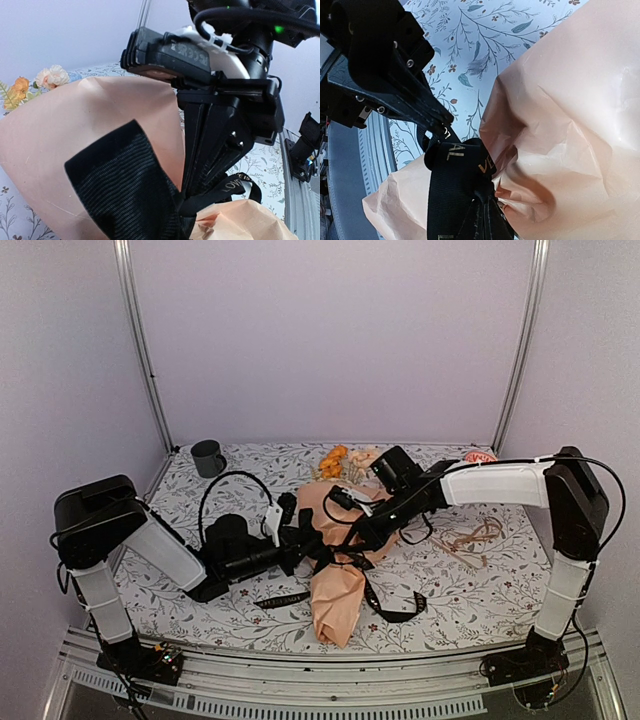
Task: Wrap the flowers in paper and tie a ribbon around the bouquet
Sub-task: Tie the half-tied ribbon around the folded bouquet.
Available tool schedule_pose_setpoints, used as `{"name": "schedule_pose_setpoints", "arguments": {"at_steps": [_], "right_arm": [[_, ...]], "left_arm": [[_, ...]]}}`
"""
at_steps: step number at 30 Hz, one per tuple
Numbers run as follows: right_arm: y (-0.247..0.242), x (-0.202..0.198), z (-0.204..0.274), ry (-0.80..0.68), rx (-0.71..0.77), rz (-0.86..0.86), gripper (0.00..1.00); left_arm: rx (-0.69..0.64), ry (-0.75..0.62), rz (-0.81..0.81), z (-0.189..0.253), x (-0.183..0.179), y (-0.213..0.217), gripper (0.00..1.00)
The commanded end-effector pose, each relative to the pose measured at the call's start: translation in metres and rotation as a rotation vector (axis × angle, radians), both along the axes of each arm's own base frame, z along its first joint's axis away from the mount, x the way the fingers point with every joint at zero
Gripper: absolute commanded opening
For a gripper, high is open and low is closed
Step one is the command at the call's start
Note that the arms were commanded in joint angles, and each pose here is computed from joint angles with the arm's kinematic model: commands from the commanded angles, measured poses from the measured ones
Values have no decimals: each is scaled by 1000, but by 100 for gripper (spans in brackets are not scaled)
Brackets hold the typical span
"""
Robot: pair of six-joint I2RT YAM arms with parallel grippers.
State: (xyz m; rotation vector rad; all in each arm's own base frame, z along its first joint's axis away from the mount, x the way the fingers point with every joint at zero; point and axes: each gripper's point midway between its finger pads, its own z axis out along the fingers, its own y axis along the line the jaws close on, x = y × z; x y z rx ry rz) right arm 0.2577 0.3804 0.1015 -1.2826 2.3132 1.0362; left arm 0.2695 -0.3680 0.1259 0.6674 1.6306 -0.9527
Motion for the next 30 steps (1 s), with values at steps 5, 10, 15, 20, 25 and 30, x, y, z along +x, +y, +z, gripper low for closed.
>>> {"name": "schedule_pose_setpoints", "arguments": {"at_steps": [5, 10, 15, 20, 25, 30], "right_arm": [[-8, 31, 27, -101, -5, -162, 0], [-22, 39, 48, -85, 54, -292, 0], [-34, 22, 35, -12, 44, -327, 0], [-51, 13, 17, 31, -4, -387, 0], [-75, 4, -13, 101, -63, -444, 0], [-102, -6, -43, 183, -119, -509, 1]], "left_arm": [[-3, -1, 22, -1, 6, 5, 0], [-6, 17, 39, -4, 9, 9, 0], [1, 62, 55, -14, 13, 10, 0], [4, 138, 96, -26, 17, 20, 0], [-18, 224, 149, -37, 24, 35, 0], [-7, 269, 179, -48, 29, 41, 0]]}}
